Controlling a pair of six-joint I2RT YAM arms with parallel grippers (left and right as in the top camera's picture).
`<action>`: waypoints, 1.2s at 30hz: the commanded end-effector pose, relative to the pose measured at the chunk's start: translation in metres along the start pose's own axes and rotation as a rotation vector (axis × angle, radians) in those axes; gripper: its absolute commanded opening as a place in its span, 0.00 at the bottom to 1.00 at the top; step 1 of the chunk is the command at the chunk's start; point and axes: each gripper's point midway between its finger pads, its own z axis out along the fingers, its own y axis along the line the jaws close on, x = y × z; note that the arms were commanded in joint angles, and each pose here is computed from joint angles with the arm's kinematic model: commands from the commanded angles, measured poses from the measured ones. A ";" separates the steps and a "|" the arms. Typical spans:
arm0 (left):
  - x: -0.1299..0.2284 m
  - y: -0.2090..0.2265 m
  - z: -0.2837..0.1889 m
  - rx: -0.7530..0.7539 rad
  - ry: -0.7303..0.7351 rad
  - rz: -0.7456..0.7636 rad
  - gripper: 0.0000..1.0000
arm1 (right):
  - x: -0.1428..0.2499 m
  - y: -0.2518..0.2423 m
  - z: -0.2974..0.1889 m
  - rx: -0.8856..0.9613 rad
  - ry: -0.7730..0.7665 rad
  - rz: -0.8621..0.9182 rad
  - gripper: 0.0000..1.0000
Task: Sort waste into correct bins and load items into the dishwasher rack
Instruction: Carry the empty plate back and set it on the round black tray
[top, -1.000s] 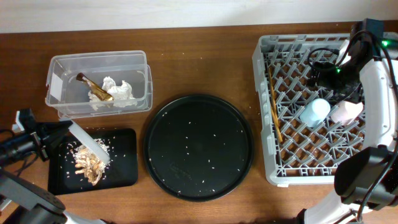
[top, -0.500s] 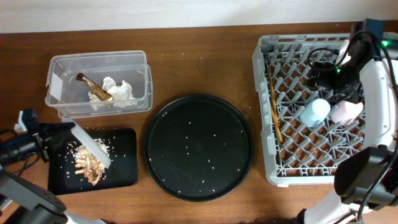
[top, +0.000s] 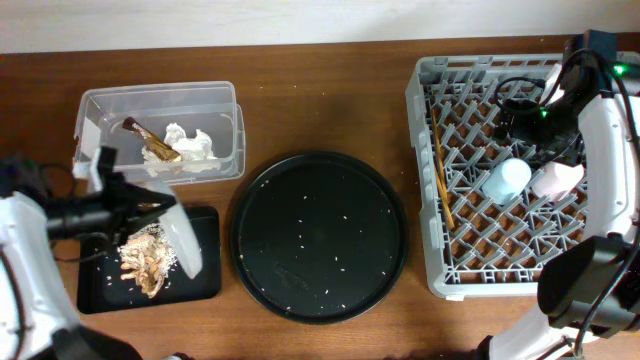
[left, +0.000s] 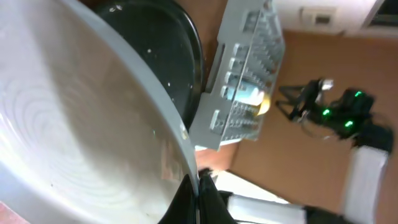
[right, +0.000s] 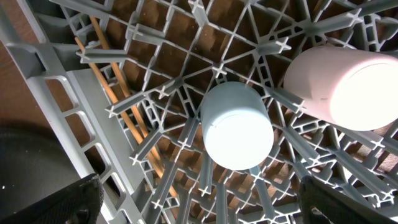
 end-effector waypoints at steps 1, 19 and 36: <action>0.015 -0.010 0.018 -0.111 0.025 0.007 0.00 | 0.001 -0.002 0.003 0.007 0.010 0.004 0.98; 0.068 -0.081 0.185 -0.583 -0.150 0.550 0.00 | 0.001 -0.002 0.003 0.008 0.010 0.004 0.98; 0.090 -0.012 0.298 -0.863 -0.052 0.714 0.01 | 0.001 -0.002 0.003 0.008 0.010 0.004 0.98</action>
